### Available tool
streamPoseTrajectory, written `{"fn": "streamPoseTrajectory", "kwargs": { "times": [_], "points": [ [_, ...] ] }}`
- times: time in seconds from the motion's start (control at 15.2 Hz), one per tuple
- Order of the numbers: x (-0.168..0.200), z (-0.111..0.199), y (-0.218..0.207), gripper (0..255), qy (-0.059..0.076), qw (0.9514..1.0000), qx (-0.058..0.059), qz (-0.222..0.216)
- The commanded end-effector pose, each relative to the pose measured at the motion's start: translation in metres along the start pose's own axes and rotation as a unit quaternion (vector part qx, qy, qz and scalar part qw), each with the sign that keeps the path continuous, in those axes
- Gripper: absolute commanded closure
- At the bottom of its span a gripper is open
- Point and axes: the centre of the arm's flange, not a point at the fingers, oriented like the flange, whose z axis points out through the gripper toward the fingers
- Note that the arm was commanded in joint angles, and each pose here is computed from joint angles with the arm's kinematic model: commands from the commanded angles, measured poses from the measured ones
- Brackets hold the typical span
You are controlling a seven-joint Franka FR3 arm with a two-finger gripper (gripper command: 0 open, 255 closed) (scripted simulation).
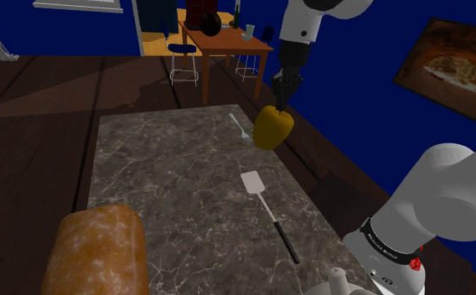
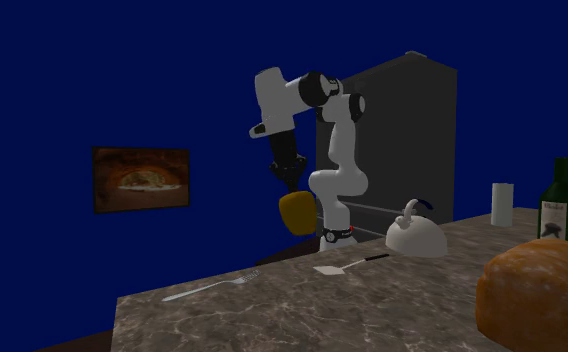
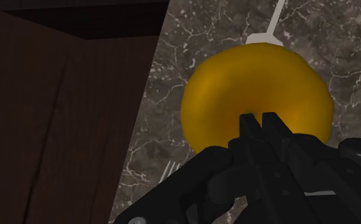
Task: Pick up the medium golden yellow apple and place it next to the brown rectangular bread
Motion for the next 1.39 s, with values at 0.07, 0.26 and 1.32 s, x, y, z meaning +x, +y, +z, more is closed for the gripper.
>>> {"fn": "streamPoseTrajectory", "kwargs": {
  "times": [0.07, 0.26, 1.32],
  "points": [
    [-0.003, -0.015, -0.002, 255, 0.0, 1.0, 0.0, 0.0],
    [-0.005, -0.031, -0.005, 255, 0.0, 1.0, 0.0, 0.0],
    [-0.018, -0.113, -0.019, 255, 0.0, 1.0, 0.0, 0.0]
  ]
}}
